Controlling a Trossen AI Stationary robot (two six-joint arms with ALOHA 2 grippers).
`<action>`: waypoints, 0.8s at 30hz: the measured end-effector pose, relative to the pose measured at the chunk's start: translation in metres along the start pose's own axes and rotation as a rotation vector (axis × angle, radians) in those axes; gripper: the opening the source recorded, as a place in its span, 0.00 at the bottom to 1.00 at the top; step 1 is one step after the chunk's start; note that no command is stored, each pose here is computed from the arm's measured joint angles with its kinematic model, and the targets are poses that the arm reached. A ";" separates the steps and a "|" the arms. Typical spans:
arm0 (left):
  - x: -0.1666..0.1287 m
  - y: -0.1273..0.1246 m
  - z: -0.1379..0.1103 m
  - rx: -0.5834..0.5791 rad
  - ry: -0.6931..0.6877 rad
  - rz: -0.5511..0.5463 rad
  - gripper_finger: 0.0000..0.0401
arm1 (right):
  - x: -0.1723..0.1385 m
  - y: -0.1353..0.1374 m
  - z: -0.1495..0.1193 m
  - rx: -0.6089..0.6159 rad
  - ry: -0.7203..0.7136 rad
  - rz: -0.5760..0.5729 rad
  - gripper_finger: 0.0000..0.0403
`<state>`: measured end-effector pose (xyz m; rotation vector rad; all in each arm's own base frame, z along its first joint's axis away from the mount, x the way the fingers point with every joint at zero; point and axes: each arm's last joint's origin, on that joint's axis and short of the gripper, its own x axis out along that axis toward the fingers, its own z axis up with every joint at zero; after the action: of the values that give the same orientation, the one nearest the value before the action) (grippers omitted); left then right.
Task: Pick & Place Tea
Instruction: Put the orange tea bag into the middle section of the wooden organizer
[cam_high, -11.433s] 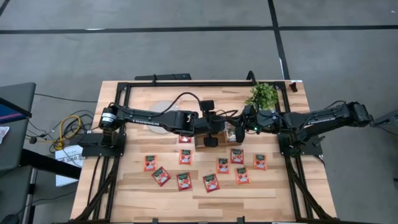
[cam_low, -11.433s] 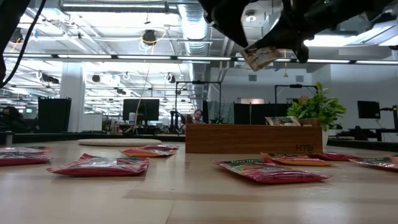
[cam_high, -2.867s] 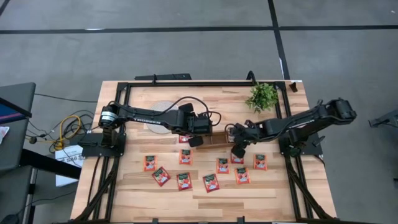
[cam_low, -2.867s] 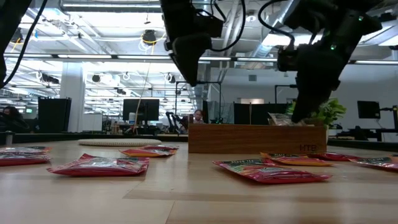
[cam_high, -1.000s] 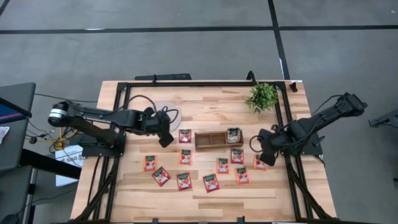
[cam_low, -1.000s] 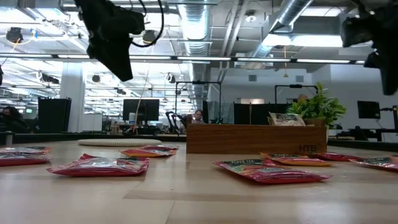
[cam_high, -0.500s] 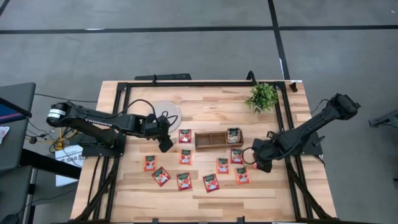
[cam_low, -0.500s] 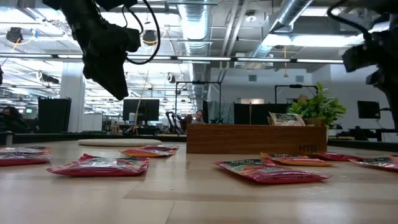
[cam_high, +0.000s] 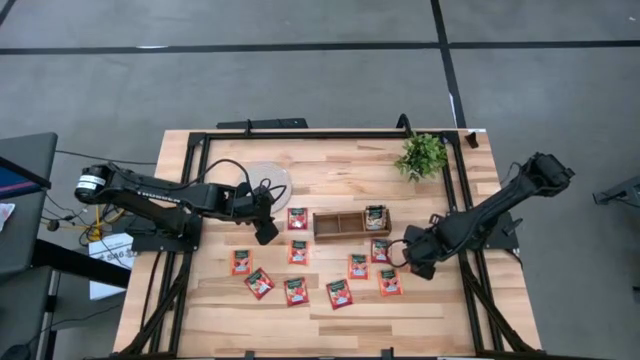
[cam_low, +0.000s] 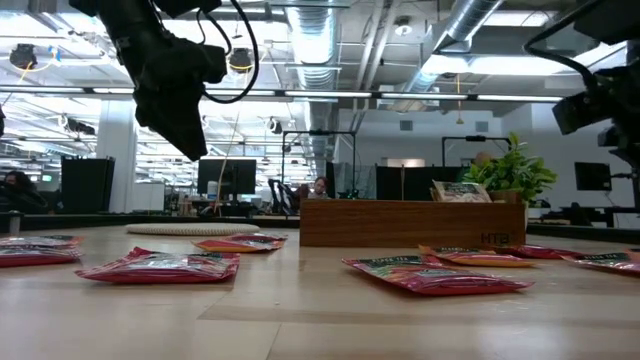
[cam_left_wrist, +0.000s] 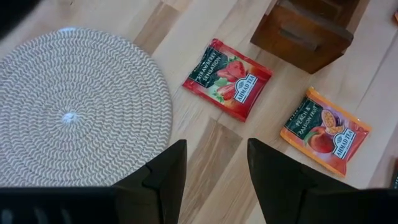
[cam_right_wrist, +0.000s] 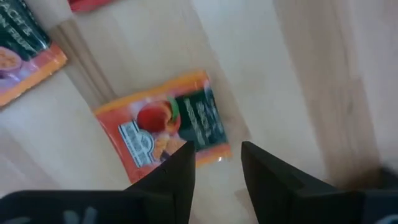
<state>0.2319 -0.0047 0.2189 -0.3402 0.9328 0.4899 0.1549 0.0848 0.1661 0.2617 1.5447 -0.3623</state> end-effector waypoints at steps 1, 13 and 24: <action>0.000 0.000 0.000 0.001 0.001 0.001 0.40 | 0.001 -0.002 -0.003 0.015 0.011 0.012 0.30; 0.000 0.000 0.000 0.007 -0.002 -0.001 0.40 | 0.005 -0.020 -0.017 0.043 -0.034 0.216 0.30; 0.000 -0.001 0.002 0.001 -0.015 -0.010 0.40 | 0.019 -0.033 -0.003 0.086 0.002 0.211 0.31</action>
<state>0.2336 -0.0048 0.2198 -0.3393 0.9162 0.4825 0.1387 0.0541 0.1489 0.4884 1.4895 -0.2627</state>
